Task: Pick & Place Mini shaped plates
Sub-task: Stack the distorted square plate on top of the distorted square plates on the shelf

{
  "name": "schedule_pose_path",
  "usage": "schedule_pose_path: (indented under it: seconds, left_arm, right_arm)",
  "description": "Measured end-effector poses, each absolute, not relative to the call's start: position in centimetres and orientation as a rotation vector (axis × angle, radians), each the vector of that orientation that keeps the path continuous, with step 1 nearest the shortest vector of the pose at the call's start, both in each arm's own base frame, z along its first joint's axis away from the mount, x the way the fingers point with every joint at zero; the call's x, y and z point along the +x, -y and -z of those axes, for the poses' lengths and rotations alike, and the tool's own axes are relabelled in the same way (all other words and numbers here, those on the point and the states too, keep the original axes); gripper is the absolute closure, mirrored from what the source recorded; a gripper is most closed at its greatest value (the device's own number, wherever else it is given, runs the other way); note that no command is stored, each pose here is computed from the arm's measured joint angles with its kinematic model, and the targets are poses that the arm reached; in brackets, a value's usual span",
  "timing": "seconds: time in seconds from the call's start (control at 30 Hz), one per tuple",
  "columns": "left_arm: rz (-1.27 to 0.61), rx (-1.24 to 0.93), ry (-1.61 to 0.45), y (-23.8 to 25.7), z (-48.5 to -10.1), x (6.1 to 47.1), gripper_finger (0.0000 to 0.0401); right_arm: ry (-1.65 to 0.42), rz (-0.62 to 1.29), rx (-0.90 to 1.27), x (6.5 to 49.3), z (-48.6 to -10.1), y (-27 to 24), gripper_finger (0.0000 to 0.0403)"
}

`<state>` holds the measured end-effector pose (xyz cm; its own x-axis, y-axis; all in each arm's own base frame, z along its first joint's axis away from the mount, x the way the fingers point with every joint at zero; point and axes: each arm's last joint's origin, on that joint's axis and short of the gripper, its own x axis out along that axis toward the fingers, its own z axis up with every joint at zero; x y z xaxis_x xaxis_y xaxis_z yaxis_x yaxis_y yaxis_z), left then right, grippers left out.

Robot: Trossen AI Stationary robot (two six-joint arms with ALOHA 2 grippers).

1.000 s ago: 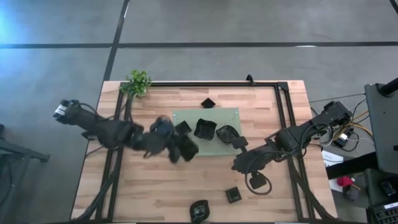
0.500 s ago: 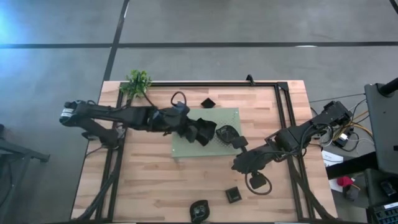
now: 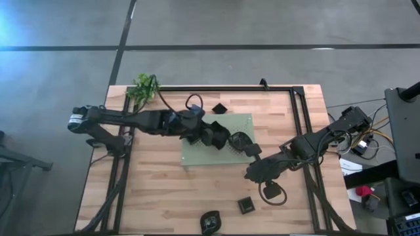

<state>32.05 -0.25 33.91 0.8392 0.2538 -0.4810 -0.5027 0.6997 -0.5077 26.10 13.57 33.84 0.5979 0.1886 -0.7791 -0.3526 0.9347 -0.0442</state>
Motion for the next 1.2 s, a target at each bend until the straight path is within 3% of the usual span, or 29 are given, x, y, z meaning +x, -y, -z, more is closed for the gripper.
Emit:
schedule_pose_path:
  seconds: [0.7, 1.0, 1.2]
  left_arm:
    - [-0.482, -0.671, -0.410, -0.02, -33.63, 31.86, 0.0342]
    - [-0.500, -0.686, -0.398, -0.31, -33.65, 31.86, 0.0343]
    - [-0.501, -0.653, -0.401, -0.32, -33.65, 31.86, 0.0365]
  right_arm:
    - [-0.875, -0.319, -0.208, 26.11, -33.85, -13.57, 0.0394]
    - [-0.873, -0.319, -0.208, 26.12, -33.86, -13.58, 0.0394]
    - [-0.873, -0.319, -0.207, 26.11, -33.87, -13.57, 0.0394]
